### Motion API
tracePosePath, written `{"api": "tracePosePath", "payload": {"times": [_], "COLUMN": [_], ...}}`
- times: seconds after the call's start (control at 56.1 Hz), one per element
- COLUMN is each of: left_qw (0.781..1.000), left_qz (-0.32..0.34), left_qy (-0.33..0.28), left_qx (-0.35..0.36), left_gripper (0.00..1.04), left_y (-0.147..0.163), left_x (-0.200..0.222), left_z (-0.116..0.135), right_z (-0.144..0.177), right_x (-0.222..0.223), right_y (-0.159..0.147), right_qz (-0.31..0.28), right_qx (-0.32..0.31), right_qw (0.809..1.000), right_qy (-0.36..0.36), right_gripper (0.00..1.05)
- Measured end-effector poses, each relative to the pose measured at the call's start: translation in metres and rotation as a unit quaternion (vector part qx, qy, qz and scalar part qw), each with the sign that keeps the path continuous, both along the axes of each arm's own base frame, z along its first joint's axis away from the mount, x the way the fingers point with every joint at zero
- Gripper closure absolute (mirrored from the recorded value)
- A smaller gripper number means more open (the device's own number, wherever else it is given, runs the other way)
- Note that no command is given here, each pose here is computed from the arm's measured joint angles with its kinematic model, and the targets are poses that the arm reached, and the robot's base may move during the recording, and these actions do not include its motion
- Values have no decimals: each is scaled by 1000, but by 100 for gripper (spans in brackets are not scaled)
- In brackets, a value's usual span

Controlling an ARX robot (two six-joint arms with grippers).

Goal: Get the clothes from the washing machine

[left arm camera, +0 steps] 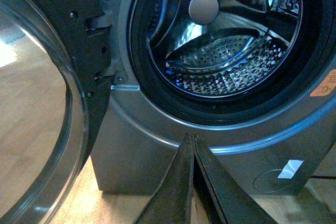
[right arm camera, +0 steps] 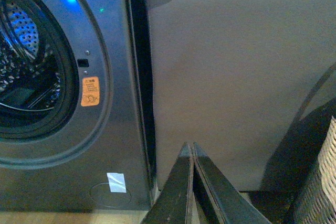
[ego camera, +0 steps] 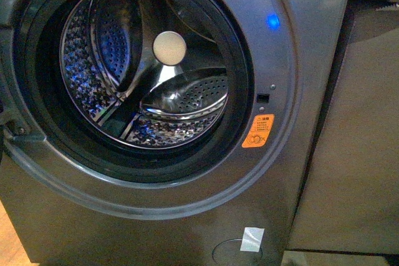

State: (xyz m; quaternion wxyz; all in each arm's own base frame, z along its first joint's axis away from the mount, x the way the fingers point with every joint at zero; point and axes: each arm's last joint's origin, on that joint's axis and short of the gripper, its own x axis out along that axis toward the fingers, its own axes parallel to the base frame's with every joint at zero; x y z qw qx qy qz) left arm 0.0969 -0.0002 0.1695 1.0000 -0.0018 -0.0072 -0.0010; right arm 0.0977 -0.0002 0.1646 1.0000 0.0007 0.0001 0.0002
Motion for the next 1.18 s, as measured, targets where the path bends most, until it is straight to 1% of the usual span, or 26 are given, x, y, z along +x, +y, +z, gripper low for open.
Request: {"api": "tracePosePath", "payload": {"times": [0.534, 0.606, 0.623, 0.677, 0.695, 0.784, 0.801, 0.855, 0.873, 0.89, 0.944, 0.962, 1.015, 1.033, 1.069, 1.104, 1.14, 1.175], "left_qw": [1000, 1000, 1000, 1000, 1000, 1000, 1000, 1000, 1000, 1000, 1000, 1000, 1000, 1000, 1000, 1000, 1000, 1000], "left_qz": [0, 0, 0, 0, 0, 0, 0, 0, 0, 0, 0, 0, 0, 0, 0, 0, 0, 0], "left_qy": [0, 0, 0, 0, 0, 0, 0, 0, 0, 0, 0, 0, 0, 0, 0, 0, 0, 0], "left_qx": [-1, 0, 0, 0, 0, 0, 0, 0, 0, 0, 0, 0, 0, 0, 0, 0, 0, 0], "left_gripper": [100, 86, 84, 74, 72, 54, 52, 42, 38, 36, 26, 24, 13, 11, 5, 5, 7, 7], "left_y": [0, 0, 0, 0, 0, 0, 0, 0, 0, 0, 0, 0, 0, 0, 0, 0, 0, 0], "left_x": [0, 0, 0, 0, 0, 0, 0, 0, 0, 0, 0, 0, 0, 0, 0, 0, 0, 0], "left_z": [0, 0, 0, 0, 0, 0, 0, 0, 0, 0, 0, 0, 0, 0, 0, 0, 0, 0], "right_z": [0, 0, 0, 0, 0, 0, 0, 0, 0, 0, 0, 0, 0, 0, 0, 0, 0, 0], "right_x": [0, 0, 0, 0, 0, 0, 0, 0, 0, 0, 0, 0, 0, 0, 0, 0, 0, 0], "right_y": [0, 0, 0, 0, 0, 0, 0, 0, 0, 0, 0, 0, 0, 0, 0, 0, 0, 0], "right_qz": [0, 0, 0, 0, 0, 0, 0, 0, 0, 0, 0, 0, 0, 0, 0, 0, 0, 0], "right_qx": [0, -1, -1, -1, -1, -1, -1, -1, -1, -1, -1, -1, -1, -1, -1, 0, -1, -1], "right_qw": [1000, 1000, 1000, 1000, 1000, 1000, 1000, 1000, 1000, 1000, 1000, 1000, 1000, 1000, 1000, 1000, 1000, 1000], "right_qy": [0, 0, 0, 0, 0, 0, 0, 0, 0, 0, 0, 0, 0, 0, 0, 0, 0, 0], "right_gripper": [102, 89, 87, 77, 75, 57, 56, 45, 43, 40, 29, 27, 17, 15, 8, 6, 7, 8]}}
